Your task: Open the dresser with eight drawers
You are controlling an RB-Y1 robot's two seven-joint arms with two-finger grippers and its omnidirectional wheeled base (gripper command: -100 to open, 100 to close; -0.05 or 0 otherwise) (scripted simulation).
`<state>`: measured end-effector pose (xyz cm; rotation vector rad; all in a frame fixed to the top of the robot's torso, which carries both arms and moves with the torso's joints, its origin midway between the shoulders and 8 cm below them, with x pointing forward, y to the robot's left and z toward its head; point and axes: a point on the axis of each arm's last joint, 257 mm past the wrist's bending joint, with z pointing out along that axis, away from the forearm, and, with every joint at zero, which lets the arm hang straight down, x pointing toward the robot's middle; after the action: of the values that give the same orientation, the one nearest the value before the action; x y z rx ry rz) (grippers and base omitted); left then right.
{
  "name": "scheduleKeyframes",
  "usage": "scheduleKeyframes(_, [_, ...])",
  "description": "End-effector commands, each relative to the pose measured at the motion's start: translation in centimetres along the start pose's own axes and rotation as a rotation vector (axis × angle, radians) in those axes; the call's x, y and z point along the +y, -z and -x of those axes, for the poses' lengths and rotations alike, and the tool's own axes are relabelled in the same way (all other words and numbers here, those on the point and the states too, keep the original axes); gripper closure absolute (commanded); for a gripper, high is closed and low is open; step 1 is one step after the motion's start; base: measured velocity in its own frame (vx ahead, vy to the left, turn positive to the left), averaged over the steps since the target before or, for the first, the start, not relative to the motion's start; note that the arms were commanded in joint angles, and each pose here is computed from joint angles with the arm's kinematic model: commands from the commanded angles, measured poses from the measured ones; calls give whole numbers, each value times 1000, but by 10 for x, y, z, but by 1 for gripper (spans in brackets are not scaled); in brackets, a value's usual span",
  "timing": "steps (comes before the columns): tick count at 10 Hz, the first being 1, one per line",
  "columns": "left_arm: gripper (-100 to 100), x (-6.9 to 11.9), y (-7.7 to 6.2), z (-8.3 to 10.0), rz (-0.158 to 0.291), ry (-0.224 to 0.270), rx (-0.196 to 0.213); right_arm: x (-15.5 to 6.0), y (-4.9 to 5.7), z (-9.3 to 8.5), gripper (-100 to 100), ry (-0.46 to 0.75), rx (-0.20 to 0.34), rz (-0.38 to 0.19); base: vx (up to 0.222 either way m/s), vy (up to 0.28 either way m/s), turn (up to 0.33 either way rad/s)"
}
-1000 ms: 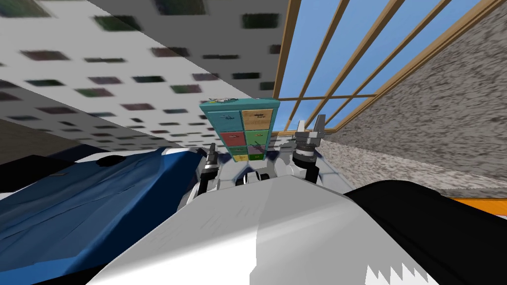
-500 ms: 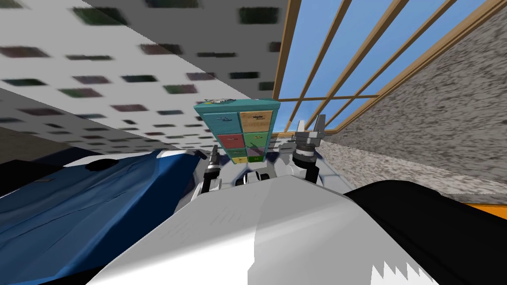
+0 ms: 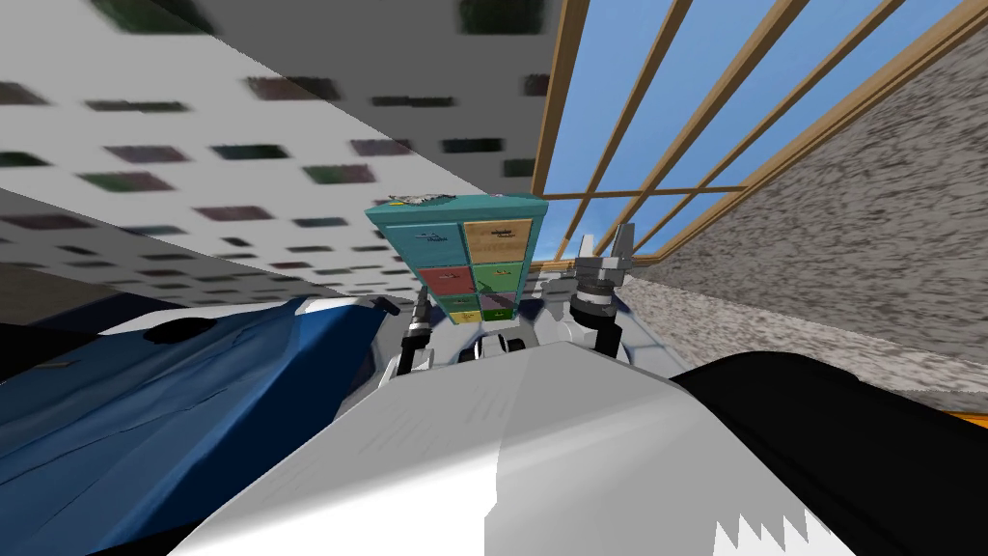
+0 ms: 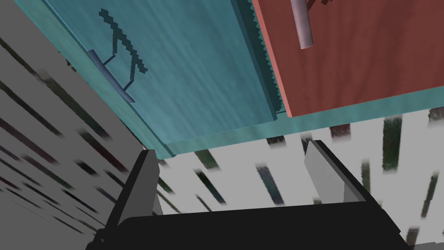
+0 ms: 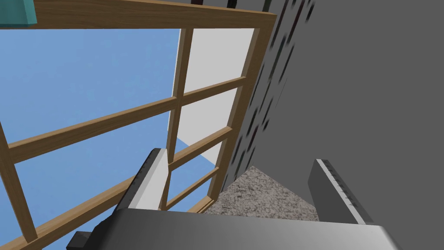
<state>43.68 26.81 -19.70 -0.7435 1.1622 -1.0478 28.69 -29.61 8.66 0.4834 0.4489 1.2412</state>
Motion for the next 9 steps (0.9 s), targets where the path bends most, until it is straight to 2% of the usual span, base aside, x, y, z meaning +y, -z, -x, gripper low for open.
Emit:
scheduleKeyframes(1, [-100,19,3,-6,31,1,7,0,0,0,0,0,0,0,90,-32,-17])
scheduleKeyframes(6, [-100,51,7,-21,87,21,12,0,0,0,0,0,0,0,101,-32,-15])
scheduleKeyframes(8, [-100,60,8,-30,105,43,6,0,0,0,0,0,0,0,100,-38,-14])
scheduleKeyframes(9, [-100,65,9,-41,120,76,-5,0,0,0,0,0,0,0,94,-11,-16])
